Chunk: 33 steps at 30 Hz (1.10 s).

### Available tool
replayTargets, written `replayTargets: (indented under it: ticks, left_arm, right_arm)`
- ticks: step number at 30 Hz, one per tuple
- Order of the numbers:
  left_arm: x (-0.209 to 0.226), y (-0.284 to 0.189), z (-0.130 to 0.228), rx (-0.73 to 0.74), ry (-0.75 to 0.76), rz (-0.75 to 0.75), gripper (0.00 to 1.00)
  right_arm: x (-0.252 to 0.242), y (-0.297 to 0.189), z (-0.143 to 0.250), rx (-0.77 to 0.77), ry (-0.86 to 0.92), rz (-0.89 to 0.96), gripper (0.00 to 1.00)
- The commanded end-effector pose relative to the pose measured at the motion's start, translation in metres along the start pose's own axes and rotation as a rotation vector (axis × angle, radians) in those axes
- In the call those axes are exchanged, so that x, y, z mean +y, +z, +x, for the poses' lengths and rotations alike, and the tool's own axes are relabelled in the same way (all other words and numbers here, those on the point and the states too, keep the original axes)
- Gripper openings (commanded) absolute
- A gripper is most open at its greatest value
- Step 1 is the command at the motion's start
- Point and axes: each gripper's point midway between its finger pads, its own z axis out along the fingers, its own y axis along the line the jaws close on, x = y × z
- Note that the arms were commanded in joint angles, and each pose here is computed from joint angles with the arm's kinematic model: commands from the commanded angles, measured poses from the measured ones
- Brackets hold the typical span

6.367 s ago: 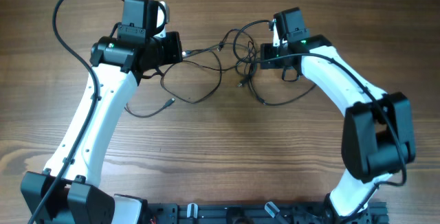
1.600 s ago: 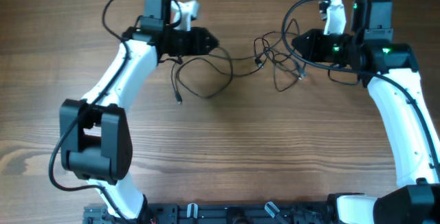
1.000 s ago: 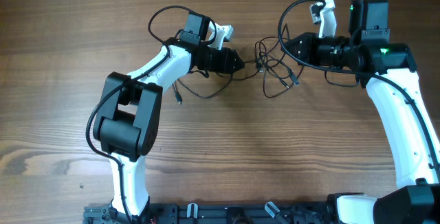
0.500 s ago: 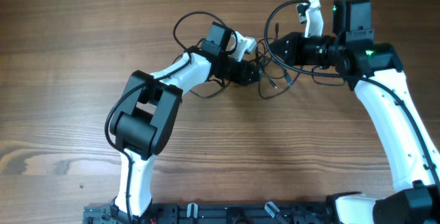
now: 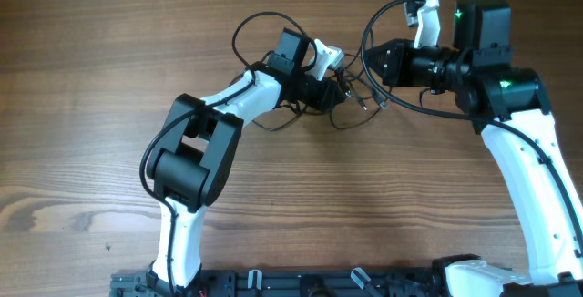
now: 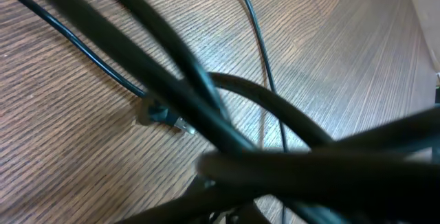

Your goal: Untangle cables

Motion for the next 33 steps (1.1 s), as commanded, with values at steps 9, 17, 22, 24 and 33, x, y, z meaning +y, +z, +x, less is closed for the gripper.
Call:
replayTargets:
  ticks: [9,17,22,24,33]
  left_arm:
    - [0.076,-0.058,0.008,-0.018,-0.191,-0.115,0.07]
    - [0.056,-0.165,-0.051,-0.235,-0.144,-0.154,0.08]
    - [0.051,-0.248,-0.061,-0.353,-0.179,-0.252,0.08]
    - [0.053,-0.271,-0.055,-0.370,-0.211,-0.277,0.09]
    - [0.043,-0.259,-0.034,-0.280,-0.252,-0.262,0.21]
  right_arm:
    - [-0.068,-0.023,0.001,-0.056,0.057,0.434,0.04]
    - [-0.111,-0.038,0.009,-0.042,0.077,0.678,0.04]
    - [-0.150,-0.028,0.021,0.035,0.101,0.825,0.04]
    - [-0.157,-0.015,0.029,0.082,0.116,0.816,0.04]
    - [-0.177,-0.001,0.043,0.121,0.167,0.854,0.05]
